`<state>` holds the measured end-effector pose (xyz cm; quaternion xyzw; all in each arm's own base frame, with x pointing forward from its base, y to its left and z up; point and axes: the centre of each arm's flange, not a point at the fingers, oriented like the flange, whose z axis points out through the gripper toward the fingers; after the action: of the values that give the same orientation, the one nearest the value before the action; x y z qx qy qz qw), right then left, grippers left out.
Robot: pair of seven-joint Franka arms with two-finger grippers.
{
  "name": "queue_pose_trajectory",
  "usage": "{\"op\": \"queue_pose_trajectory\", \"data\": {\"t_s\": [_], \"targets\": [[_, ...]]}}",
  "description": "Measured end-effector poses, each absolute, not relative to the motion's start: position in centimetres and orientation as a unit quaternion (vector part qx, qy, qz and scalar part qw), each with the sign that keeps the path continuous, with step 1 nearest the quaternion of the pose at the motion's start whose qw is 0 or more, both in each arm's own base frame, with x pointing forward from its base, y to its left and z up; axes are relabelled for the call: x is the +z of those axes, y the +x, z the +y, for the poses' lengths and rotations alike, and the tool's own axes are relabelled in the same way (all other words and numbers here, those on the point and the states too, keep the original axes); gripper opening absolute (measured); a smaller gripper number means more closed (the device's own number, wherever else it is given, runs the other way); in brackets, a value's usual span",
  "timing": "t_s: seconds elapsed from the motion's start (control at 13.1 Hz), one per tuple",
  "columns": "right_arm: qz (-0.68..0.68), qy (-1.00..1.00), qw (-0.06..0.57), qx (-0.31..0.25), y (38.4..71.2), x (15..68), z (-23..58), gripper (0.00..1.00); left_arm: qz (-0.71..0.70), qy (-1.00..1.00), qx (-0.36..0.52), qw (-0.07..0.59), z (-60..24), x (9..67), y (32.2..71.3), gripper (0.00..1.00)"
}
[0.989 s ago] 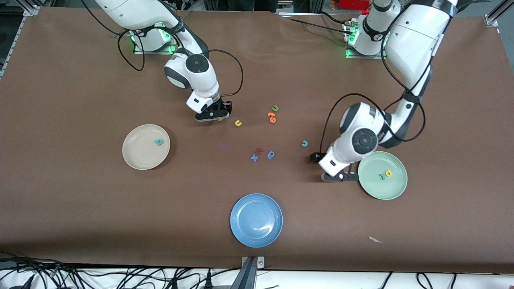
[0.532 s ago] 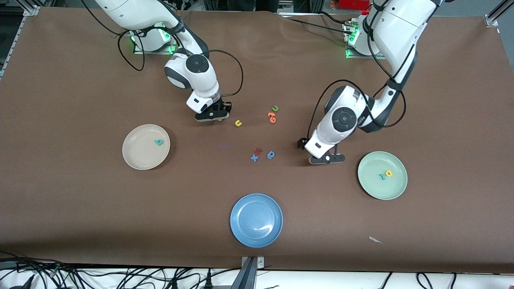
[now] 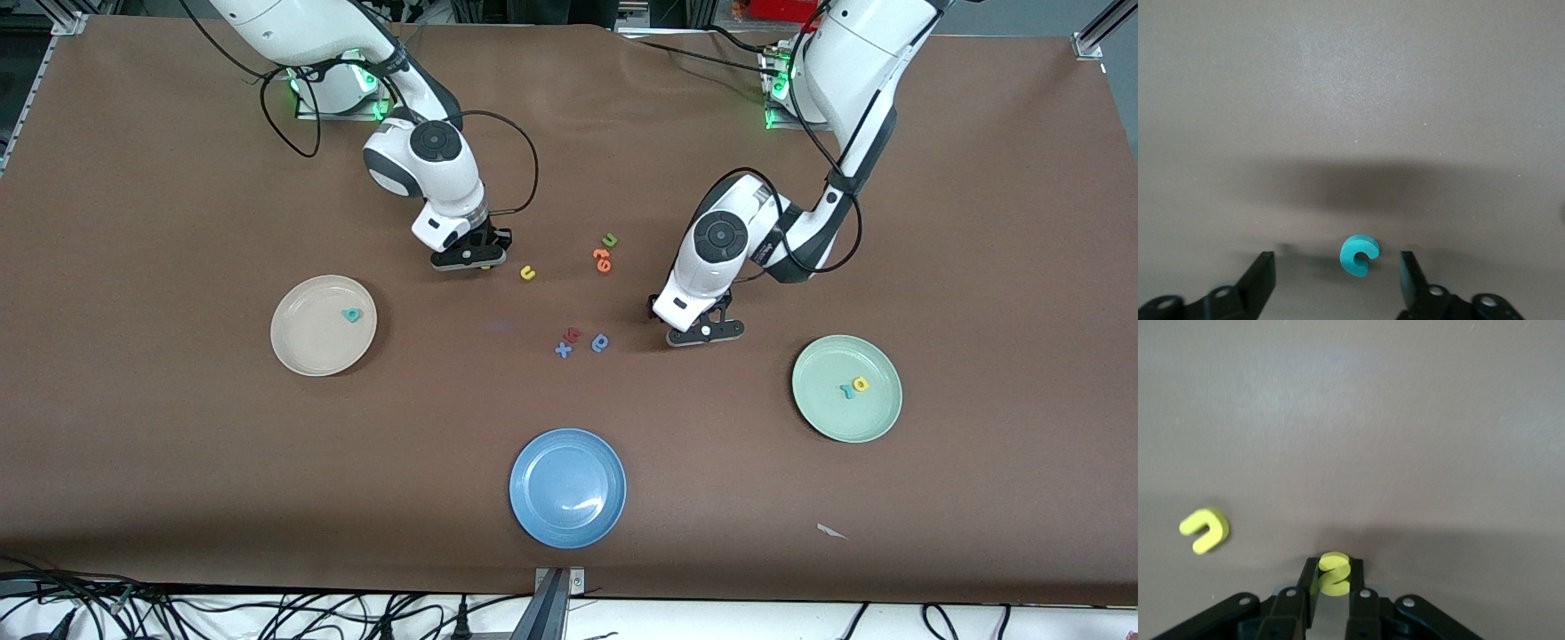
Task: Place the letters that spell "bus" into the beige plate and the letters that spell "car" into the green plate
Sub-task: 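Grasp the yellow 2 with the right gripper while the left gripper descends, then drop the yellow 2 on the beige plate with the right gripper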
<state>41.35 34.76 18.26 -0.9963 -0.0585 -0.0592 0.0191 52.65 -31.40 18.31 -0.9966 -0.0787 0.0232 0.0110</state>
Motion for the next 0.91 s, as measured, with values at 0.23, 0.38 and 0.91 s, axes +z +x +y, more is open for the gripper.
{"op": "queue_pose_trajectory", "data": {"t_s": [0.23, 0.38, 0.91], "targets": [[-0.073, -0.994, -0.004, -0.085, 44.4, 21.1, 32.2, 0.22, -0.086, -0.996, 0.026, 0.012, -32.1, 17.8, 52.1, 0.71], [-0.092, -0.99, -0.036, -0.098, 47.4, 23.8, 28.0, 0.22, -0.089, -0.996, 0.026, 0.012, -32.4, 17.6, 51.9, 0.67], [-0.139, -0.984, -0.073, -0.087, 52.3, 24.9, 16.1, 0.22, -0.095, -0.995, 0.025, 0.009, -32.9, 17.3, 51.8, 0.43]]}}
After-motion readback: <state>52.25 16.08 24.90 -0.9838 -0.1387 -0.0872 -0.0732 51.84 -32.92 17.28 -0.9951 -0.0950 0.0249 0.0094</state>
